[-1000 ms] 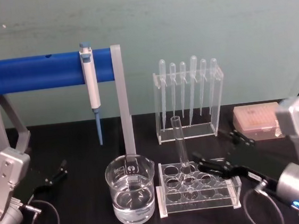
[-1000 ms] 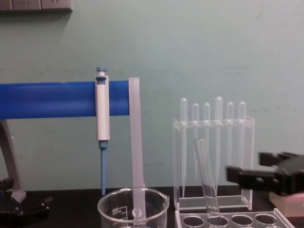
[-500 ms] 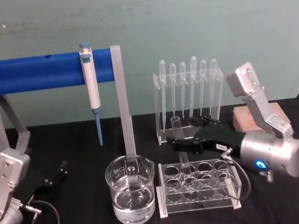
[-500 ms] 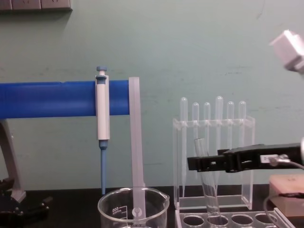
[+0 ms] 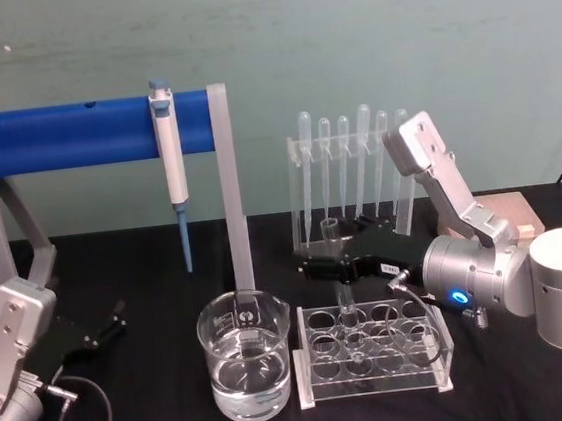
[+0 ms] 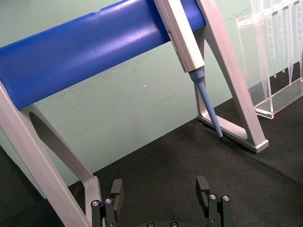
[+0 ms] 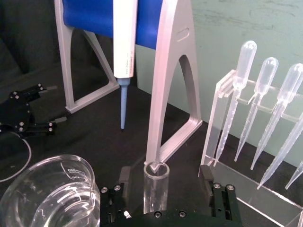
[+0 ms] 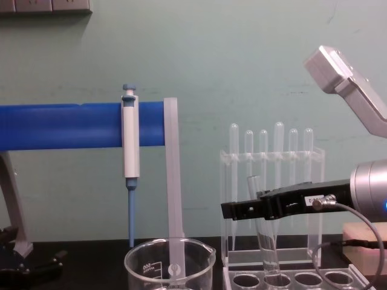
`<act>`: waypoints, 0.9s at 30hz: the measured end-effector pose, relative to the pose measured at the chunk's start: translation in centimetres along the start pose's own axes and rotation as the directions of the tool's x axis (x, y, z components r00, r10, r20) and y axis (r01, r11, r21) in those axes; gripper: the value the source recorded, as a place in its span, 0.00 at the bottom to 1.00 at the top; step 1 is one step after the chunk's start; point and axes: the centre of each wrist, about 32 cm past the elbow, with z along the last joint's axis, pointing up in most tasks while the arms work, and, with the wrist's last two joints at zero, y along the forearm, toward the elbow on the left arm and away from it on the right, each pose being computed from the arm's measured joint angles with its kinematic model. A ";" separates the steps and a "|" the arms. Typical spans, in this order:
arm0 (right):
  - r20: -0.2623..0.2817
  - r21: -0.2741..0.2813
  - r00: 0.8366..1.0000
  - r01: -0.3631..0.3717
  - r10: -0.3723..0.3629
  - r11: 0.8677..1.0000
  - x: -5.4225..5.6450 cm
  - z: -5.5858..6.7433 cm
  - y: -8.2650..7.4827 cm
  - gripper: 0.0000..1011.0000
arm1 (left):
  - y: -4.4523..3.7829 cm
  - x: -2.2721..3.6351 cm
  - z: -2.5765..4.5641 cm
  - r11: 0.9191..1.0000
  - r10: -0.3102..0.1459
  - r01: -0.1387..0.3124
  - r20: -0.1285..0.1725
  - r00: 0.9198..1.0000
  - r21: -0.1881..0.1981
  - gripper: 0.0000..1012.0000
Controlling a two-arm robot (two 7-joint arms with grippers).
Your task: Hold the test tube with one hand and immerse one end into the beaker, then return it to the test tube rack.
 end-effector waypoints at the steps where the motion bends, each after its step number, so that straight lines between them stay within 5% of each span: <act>1: 0.000 0.002 1.000 0.000 0.000 1.000 -0.1 0.0 0.0 0.90 | 0.00 0.00 0.00 1.000 0.000 0.000 0.000 1.000 0.000 0.99; 23: -0.020 0.038 1.000 0.005 -0.005 0.999 -0.7 0.4 -0.9 0.23 | 0.00 0.00 0.00 1.000 0.000 0.000 0.000 1.000 0.000 0.99; 27: -0.025 0.044 1.000 0.007 -0.006 0.999 -0.6 0.4 -1.1 0.22 | 0.00 0.00 0.00 1.000 0.000 0.000 0.000 1.000 0.000 0.99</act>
